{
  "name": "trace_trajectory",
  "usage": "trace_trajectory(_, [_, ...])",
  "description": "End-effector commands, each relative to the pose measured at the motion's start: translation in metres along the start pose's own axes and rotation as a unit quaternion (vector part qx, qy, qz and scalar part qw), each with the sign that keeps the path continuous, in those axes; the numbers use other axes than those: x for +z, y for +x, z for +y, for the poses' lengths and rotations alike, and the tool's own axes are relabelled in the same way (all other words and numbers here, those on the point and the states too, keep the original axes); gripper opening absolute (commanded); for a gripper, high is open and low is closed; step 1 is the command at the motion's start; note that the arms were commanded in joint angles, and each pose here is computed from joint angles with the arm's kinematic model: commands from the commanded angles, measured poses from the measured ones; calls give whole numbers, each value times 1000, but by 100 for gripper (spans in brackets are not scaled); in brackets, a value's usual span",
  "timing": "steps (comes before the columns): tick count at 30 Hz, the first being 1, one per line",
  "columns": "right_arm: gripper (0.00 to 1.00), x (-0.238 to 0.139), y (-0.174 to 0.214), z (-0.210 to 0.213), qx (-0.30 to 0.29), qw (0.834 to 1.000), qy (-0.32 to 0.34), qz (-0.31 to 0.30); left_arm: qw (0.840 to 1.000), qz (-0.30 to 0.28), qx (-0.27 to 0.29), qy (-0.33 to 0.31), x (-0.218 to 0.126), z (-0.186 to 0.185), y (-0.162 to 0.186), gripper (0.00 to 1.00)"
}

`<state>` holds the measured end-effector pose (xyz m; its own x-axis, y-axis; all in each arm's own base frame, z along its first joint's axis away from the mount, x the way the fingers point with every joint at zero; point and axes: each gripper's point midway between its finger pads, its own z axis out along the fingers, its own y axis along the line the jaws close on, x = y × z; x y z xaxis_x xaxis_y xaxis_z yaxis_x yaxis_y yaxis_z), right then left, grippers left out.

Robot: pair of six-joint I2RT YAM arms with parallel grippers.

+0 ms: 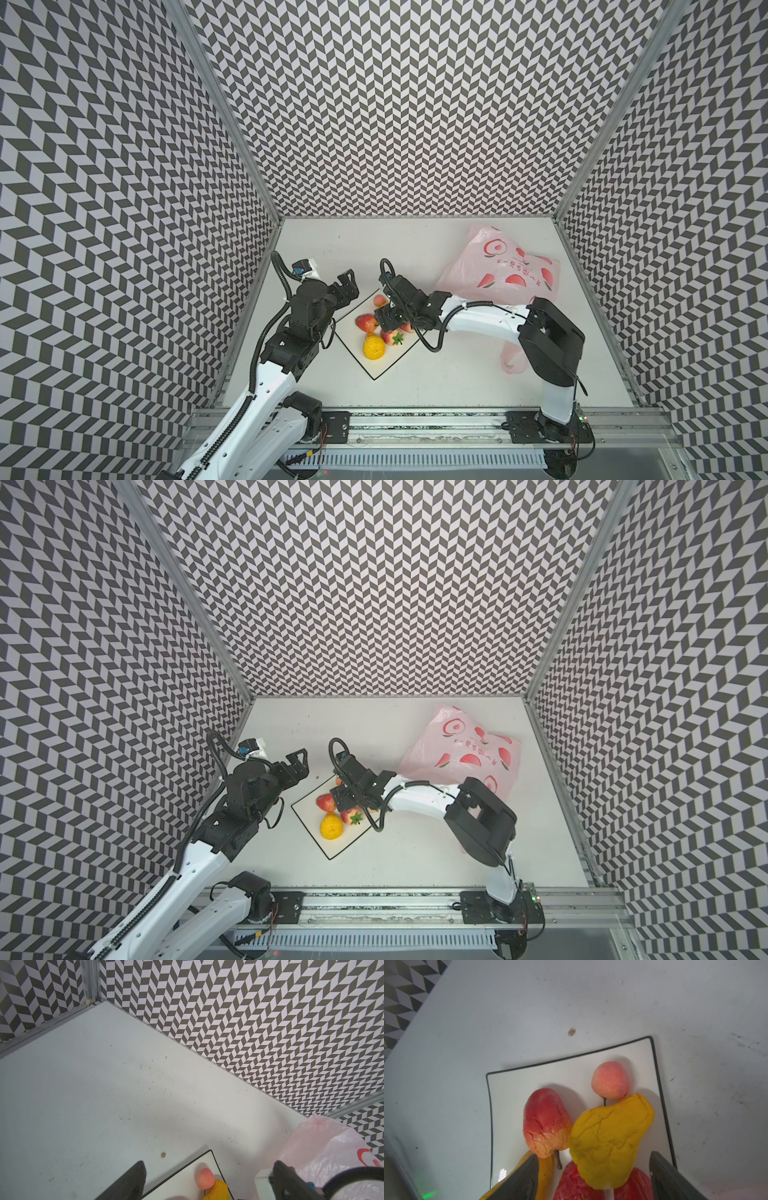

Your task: Take the fake fruits out of the plastic bag

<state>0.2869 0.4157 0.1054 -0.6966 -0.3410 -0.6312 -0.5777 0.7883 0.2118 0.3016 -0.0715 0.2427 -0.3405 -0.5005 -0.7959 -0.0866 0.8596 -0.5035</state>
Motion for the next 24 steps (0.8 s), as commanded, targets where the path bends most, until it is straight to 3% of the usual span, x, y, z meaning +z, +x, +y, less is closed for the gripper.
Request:
trace_trajectory(1, [82,-45,-42,11,-10,998,-9,-66,1000,-14,-3,0,1,-2,-9,95])
trace_trajectory(5, [82,-95,-64,-3,-5,992,20,-126,1000,-25,2,-7,3,2,-13,95])
trace_trajectory(9, [82,-167,-83,-42,16,969,98,-225,999,-47,6,-26,4,14,-20,95])
trace_trajectory(15, [80,-273,-78,-154,101,905,212,-356,993,-94,9,-75,1,45,-33,95])
trace_trajectory(19, [80,-328,-53,-242,154,843,309,-413,984,-139,20,-113,-3,70,-42,95])
trace_trajectory(22, [84,-339,-24,-293,165,798,392,-426,975,-171,35,-141,-5,90,-48,95])
trace_trajectory(24, [85,-329,-3,-324,186,785,416,-420,969,-188,46,-155,-4,101,-51,95])
